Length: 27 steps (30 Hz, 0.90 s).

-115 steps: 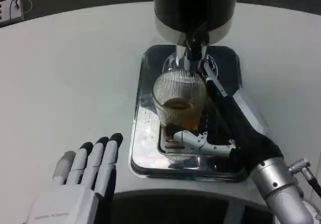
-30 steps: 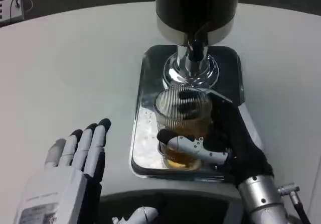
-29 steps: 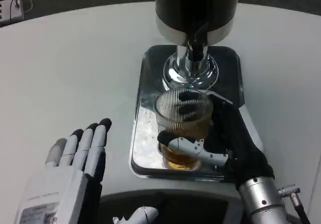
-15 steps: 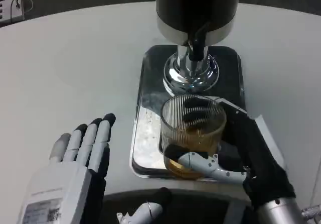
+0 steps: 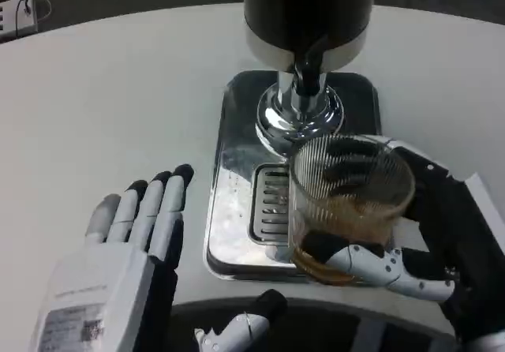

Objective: Grasp the cup under the faucet to collect the drink, then remove the cup.

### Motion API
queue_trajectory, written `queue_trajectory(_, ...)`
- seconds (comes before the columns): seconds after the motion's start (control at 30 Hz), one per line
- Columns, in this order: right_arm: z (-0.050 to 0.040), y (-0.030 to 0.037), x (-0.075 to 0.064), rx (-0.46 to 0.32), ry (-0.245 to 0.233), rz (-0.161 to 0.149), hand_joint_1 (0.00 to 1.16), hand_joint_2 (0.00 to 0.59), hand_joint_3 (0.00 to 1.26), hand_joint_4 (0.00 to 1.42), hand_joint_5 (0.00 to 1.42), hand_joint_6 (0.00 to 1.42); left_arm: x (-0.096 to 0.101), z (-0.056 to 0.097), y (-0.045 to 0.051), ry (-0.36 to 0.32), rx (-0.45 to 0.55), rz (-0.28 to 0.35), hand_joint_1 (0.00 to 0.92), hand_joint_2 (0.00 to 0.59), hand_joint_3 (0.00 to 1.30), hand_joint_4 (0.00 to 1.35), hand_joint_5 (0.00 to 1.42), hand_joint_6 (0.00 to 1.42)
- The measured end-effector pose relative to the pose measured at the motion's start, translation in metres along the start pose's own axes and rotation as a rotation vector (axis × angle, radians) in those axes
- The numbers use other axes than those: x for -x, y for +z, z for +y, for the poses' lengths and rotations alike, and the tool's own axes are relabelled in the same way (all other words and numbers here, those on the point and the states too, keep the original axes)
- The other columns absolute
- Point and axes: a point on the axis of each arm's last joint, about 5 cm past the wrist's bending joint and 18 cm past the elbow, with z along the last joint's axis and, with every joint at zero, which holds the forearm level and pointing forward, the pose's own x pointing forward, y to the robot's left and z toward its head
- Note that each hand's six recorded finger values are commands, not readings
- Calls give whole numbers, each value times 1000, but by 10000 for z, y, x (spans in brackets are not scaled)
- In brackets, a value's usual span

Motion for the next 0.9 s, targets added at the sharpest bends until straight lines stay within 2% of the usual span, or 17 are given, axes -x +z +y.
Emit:
queue_trajectory(0.23, -103, 162, 35, 25, 8, -81, 1147, 151, 812, 990, 1085, 1388, 19, 110, 59, 1, -1, -25, 0, 90, 0, 0, 0, 0)
queue_trajectory(0.33, -140, 248, 52, 37, 9, -129, 1147, 151, 812, 990, 1085, 1388, 53, 176, 88, -3, -4, -35, 0, 84, 0, 0, 0, 0)
queue_trajectory(0.4, -167, 293, 69, 47, 15, -150, 1147, 151, 812, 990, 1085, 1388, 68, 210, 107, -5, -7, -49, 0, 71, 0, 0, 0, 0)
queue_trajectory(0.6, -220, 400, 127, 68, 34, -188, 1147, 151, 812, 990, 1085, 1388, 110, 292, 159, -23, -15, -89, 0, 63, 0, 0, 0, 0)
queue_trajectory(0.73, -230, 450, 156, 72, 37, -206, 1152, 151, 812, 989, 1085, 1388, 120, 304, 198, -23, -12, -125, 0, 60, 0, 0, 0, 0)
queue_trajectory(0.8, -233, 474, 175, 78, 39, -224, 1154, 151, 809, 989, 1085, 1388, 121, 299, 225, -21, -6, -146, 0, 60, 0, 0, 0, 0)
queue_trajectory(0.9, -234, 497, 200, 81, 42, -227, 1156, 151, 807, 989, 1085, 1388, 121, 295, 252, -22, -23, -167, 0, 61, 0, 0, 0, 0)
